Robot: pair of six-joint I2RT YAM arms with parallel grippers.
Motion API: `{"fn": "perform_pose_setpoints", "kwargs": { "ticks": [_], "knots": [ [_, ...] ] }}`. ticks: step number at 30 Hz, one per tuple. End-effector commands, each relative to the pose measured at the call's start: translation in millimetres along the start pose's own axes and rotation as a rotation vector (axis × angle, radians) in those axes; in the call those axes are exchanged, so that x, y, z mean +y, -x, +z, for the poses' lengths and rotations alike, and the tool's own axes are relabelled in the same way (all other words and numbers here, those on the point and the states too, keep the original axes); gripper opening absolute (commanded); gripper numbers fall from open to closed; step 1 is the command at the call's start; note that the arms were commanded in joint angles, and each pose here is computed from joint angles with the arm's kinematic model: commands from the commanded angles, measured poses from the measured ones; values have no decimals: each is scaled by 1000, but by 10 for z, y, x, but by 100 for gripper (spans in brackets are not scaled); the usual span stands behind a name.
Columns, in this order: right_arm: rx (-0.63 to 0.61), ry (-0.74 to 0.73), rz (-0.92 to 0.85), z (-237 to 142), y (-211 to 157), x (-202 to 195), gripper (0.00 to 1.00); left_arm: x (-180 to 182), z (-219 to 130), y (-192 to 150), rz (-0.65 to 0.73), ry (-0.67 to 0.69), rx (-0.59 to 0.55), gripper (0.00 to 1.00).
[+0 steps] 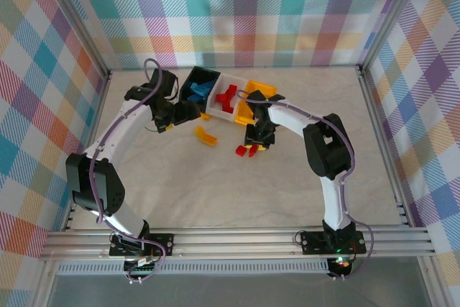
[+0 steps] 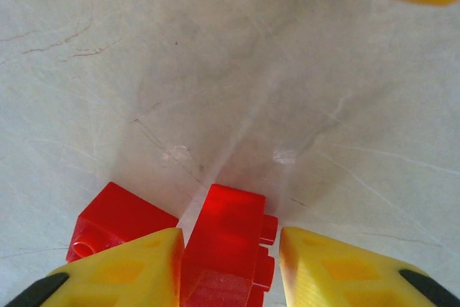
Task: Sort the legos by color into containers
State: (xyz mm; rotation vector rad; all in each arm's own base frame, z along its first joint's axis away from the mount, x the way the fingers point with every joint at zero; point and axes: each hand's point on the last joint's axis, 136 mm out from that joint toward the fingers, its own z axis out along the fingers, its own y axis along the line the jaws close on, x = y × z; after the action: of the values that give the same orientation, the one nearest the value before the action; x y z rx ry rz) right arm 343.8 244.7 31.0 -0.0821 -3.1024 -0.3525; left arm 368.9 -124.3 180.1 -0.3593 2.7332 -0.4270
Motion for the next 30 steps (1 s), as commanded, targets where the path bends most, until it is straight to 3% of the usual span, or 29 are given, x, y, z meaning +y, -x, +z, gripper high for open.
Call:
{"fn": "perform_pose_setpoints", "kwargs": {
  "ticks": [1,6,14,19,24,30],
  "knots": [
    [16,-36,-4,-12,-90,-81,35,42,-50,-57,-6,-5,7,94],
    [23,-42,-19,-6,-123,-108,23,55,18,-89,-19,-8,19,94],
    [-38,-26,-64,-269,-183,-129,18,47,97,-80,-27,-15,34,94],
    [-98,75,-86,-639,-131,109,19,39,143,-87,-26,-19,46,94],
    [-203,216,-136,-1026,260,590,20,109,248,-232,-33,-8,99,95],
    [-306,323,-194,-1171,940,1121,21,240,337,-521,-43,14,185,95]
  ]
}}
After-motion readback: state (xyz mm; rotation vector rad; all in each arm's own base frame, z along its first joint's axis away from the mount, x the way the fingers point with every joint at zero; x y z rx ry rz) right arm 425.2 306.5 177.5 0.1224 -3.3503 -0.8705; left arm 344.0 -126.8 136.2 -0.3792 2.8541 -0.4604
